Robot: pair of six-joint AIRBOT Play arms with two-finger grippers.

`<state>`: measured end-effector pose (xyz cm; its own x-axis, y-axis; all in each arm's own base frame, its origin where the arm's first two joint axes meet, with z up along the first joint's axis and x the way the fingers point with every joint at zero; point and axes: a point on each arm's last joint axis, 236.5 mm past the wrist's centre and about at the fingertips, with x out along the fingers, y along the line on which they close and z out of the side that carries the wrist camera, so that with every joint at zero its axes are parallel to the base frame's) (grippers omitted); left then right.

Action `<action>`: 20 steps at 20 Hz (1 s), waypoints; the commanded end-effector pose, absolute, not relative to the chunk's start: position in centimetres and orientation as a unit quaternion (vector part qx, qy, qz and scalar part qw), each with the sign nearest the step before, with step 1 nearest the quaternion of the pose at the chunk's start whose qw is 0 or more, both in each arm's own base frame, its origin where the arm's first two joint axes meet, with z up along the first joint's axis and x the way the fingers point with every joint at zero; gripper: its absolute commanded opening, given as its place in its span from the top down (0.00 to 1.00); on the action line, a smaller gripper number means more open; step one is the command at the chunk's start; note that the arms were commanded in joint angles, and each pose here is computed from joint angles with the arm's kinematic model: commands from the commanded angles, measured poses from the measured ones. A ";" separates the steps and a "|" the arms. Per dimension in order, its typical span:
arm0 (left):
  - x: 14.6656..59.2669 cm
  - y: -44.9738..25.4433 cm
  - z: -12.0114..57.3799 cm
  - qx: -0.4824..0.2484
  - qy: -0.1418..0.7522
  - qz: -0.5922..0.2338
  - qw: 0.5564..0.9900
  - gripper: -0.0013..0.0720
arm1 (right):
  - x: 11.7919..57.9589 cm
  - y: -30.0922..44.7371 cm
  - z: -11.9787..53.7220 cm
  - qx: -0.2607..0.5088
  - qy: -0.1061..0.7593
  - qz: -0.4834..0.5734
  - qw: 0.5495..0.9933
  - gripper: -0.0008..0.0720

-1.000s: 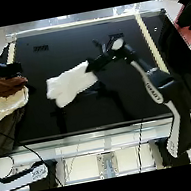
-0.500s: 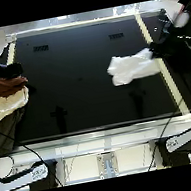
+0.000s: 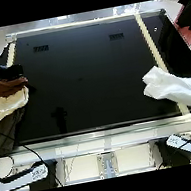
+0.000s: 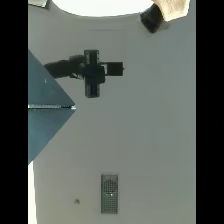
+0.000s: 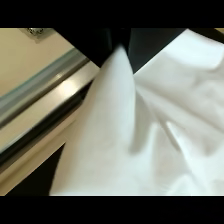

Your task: Fold the shirts.

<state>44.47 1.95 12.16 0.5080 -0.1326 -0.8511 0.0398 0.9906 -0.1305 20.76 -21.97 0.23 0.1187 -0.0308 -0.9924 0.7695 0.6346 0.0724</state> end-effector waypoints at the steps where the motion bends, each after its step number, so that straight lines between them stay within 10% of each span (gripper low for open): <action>1: 44.5 1.3 12.2 -0.057 0.493 -0.059 0.866 0.96 | 14.7 -21.0 -1.6 0.323 0.607 -0.316 0.653 0.97; 4: 44.5 1.0 12.3 -0.062 0.492 -0.063 0.866 0.96 | 12.3 -17.8 -3.2 0.330 0.656 -0.282 0.618 0.91; 6: 44.5 1.0 12.3 -0.063 0.492 -0.063 0.866 0.96 | 10.5 -14.9 -2.8 0.349 0.698 -0.246 0.575 0.43; 9: 44.5 1.0 12.2 -0.063 0.493 -0.063 0.866 0.96 | 10.1 -12.7 -0.2 0.378 0.714 -0.215 0.549 0.40; 15: 44.5 0.6 12.3 -0.090 0.493 -0.056 0.863 0.96 | 31.2 -7.6 20.3 0.414 0.286 0.026 0.864 0.41; 20: 44.6 -0.5 12.6 -0.122 0.490 -0.065 0.861 0.96 | 34.9 4.4 26.3 0.250 0.193 0.211 0.925 0.44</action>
